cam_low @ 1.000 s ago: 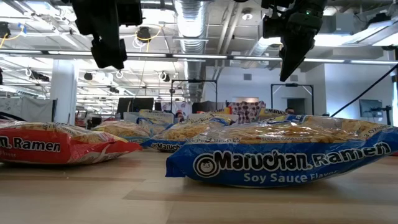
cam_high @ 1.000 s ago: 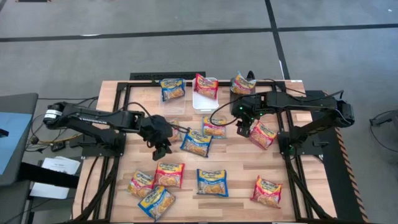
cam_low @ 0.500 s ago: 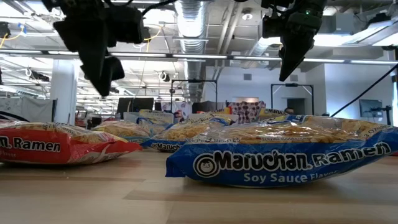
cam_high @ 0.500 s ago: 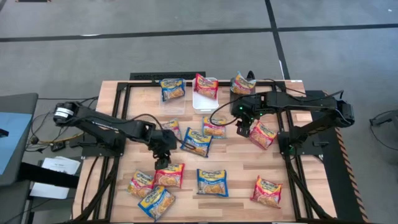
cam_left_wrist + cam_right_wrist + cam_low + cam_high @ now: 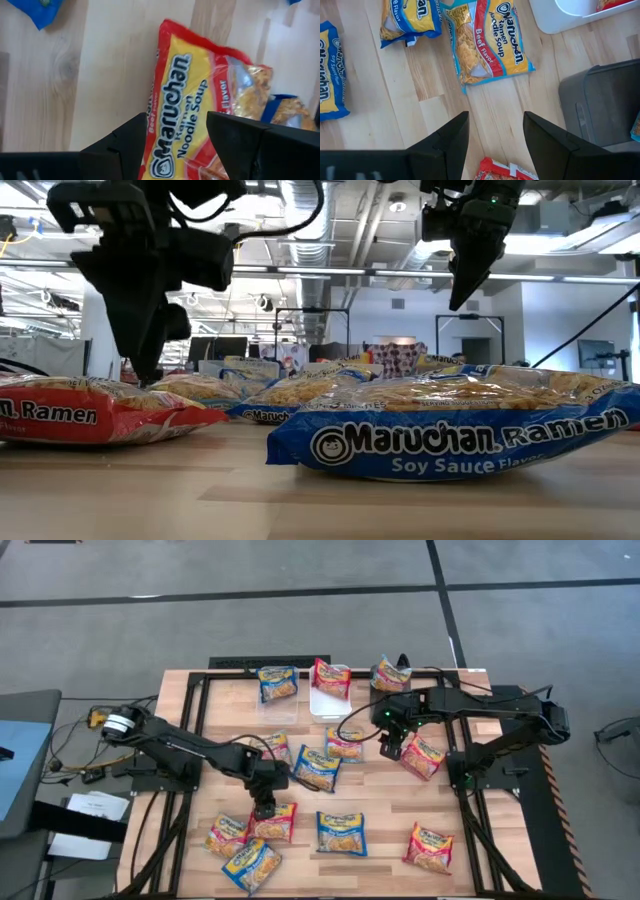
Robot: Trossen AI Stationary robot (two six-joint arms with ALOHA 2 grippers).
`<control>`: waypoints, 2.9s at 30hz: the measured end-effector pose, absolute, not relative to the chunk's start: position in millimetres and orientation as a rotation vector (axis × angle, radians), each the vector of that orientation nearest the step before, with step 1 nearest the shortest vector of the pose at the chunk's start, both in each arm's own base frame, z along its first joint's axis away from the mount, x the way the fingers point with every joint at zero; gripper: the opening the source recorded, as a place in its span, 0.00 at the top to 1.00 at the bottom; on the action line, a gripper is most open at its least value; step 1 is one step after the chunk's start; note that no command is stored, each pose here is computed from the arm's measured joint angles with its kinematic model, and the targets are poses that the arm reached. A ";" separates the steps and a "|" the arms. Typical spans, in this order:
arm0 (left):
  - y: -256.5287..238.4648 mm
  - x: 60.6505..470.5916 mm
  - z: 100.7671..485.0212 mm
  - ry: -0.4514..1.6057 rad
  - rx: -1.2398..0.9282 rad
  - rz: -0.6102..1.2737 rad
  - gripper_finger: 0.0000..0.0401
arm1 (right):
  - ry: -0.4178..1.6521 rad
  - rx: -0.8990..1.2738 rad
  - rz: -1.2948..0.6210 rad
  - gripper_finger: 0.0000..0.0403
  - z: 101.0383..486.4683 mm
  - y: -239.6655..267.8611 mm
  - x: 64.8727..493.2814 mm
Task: Sort Maruchan noodles
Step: Put the red noodle pack into the white bin
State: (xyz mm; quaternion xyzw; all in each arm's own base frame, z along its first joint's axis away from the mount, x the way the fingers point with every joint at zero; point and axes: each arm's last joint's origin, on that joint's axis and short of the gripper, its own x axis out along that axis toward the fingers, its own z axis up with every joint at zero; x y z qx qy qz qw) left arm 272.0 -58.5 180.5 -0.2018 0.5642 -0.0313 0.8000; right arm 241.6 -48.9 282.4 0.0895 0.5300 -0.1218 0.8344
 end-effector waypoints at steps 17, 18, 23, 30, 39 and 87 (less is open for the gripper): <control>-70.9 280.8 155.5 1.277 -0.446 -0.088 0.51 | 1.114 0.189 -0.258 0.48 282.7 -49.1 242.3; -70.9 280.8 155.5 1.277 -0.452 -0.083 0.51 | 1.115 0.189 -0.258 0.48 282.7 -49.1 242.3; -70.7 281.0 155.5 1.273 -0.456 -0.068 0.57 | 1.115 0.189 -0.258 0.48 282.7 -49.1 242.3; -70.6 282.5 155.9 1.255 -0.439 -0.074 0.72 | 1.114 0.192 -0.260 0.48 282.8 -49.1 242.4; -70.1 283.0 156.1 1.244 -0.404 -0.085 0.97 | 1.090 0.190 -0.259 0.48 283.8 -49.5 244.3; -7.2 344.2 283.9 0.867 0.131 0.068 1.00 | 0.805 0.293 -0.057 0.48 288.3 -6.5 288.6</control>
